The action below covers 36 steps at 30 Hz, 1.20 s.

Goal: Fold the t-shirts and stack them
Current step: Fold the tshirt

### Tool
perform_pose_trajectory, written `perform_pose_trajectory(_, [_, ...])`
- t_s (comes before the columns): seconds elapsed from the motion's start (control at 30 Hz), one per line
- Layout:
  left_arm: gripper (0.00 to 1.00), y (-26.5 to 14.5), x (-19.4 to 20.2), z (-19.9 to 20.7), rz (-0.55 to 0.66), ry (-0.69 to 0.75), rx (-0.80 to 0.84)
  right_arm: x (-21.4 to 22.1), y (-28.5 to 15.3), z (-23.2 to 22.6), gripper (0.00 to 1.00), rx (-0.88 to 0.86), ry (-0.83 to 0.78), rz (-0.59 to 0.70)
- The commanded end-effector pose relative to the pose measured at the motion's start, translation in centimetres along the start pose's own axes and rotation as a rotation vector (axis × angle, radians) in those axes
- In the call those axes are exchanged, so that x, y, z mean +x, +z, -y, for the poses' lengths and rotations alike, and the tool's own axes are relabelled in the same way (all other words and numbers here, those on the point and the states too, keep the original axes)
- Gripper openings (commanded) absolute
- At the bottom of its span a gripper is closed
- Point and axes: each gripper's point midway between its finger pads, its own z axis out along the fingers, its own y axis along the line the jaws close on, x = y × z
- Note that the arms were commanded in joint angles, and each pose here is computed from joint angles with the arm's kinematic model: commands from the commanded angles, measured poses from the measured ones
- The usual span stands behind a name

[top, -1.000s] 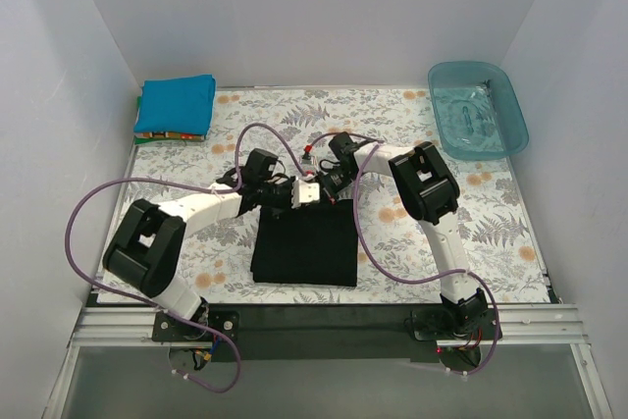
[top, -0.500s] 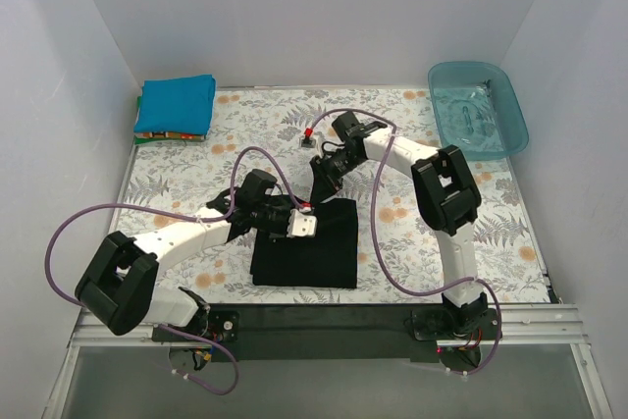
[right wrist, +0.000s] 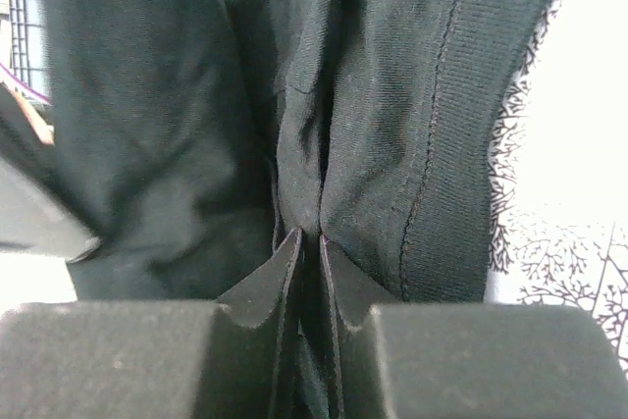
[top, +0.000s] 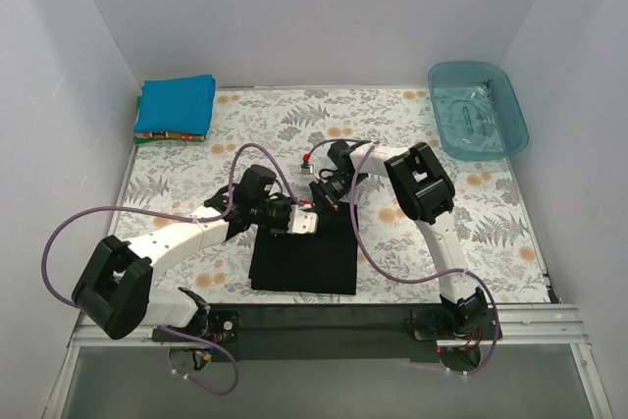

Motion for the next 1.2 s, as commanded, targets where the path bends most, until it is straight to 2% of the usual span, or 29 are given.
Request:
perform_pose_trajectory(0.0, [0.0,-1.2,-3.1,-3.4,0.043,0.097,-0.098,1.2,0.9,1.5,0.18,0.022,-0.021,-0.042])
perform_pose_trajectory(0.3, [0.0,-1.8,-2.5,-8.8,0.038,0.125,-0.203,2.0,1.1,1.4,0.18,0.015,-0.019,-0.051])
perform_pose_trajectory(0.5, [0.0,-1.6,-0.4,-10.1,0.026,0.117,-0.226,1.8,1.0,1.1,0.18,0.01,-0.026,-0.046])
perform_pose_trajectory(0.73, [0.0,-1.5,-1.2,-12.0,0.082,0.165,-0.315,1.6,1.0,1.0,0.18,0.012,-0.026,-0.045])
perform_pose_trajectory(0.9, [0.0,-2.1,-1.3,-11.4,0.114,0.247,-0.391,1.5,0.9,0.8,0.18,0.015,-0.033,-0.044])
perform_pose_trajectory(1.17, [0.0,-0.7,2.0,-8.8,0.047,0.244,-0.334,0.6,0.1,0.4,0.18,0.075,-0.056,-0.053])
